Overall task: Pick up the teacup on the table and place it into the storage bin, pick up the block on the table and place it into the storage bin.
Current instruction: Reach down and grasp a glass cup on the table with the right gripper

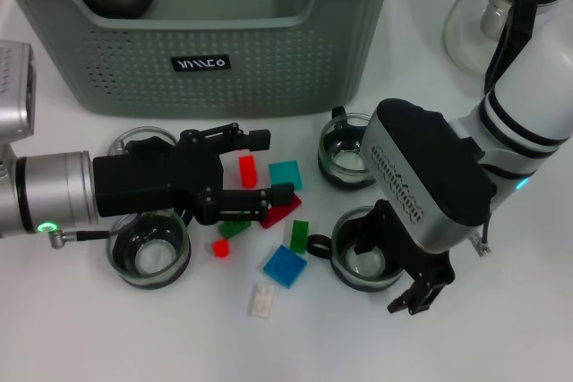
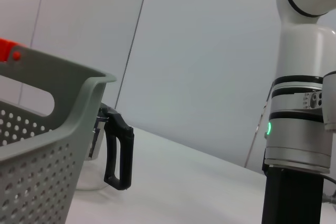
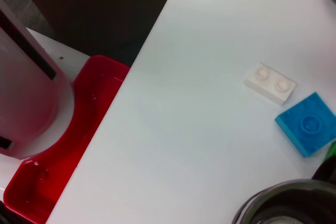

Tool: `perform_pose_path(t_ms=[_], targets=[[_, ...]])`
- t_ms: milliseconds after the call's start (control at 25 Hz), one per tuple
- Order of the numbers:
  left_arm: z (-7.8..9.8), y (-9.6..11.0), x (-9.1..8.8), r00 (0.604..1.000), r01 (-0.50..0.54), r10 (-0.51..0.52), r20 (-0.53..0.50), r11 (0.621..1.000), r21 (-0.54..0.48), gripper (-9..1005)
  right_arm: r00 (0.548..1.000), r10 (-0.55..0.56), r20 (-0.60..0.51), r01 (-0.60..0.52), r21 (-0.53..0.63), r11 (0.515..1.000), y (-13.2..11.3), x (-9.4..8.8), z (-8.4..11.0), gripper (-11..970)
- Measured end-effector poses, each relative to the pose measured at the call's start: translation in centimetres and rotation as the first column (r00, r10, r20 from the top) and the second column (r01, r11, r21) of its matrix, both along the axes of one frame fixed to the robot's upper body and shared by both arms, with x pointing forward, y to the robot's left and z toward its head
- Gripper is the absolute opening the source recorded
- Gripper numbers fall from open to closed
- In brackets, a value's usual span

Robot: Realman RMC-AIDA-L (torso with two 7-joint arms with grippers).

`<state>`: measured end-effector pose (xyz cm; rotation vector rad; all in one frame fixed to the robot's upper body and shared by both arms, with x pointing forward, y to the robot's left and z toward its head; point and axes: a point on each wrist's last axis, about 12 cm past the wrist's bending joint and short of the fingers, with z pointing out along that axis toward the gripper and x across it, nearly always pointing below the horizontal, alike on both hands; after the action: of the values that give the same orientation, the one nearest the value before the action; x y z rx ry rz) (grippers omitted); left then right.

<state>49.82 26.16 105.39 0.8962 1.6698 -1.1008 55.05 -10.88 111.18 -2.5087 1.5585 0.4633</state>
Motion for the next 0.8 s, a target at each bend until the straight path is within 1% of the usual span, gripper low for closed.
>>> perform_pose_path(t_ms=[40, 240, 560, 800], targets=[[0.0, 0.0, 0.01, 1.0, -0.001, 0.001, 0.0, 1.0, 0.0, 870, 1.0, 0.0, 0.0, 0.0, 0.0, 1.0, 0.01, 0.01, 0.01, 915], [0.01, 0.05, 0.03, 1.0, -0.008, 0.008, 0.004, 1.0, -0.002, 870, 1.0, -0.009, 0.009, 0.009, -0.014, 1.0, 0.11, 0.26, 0.23, 755], [0.03, 0.06, 0.06, 1.0, -0.009, 0.009, 0.014, 1.0, -0.001, 869, 0.999, -0.039, 0.009, 0.039, -0.02, 0.999, 0.08, 0.42, 0.3, 539], [0.04, 0.07, 0.09, 1.0, -0.011, 0.011, 0.015, 1.0, -0.001, 869, 0.998, -0.059, 0.004, 0.059, -0.026, 0.998, 0.14, 0.44, 0.34, 265]])
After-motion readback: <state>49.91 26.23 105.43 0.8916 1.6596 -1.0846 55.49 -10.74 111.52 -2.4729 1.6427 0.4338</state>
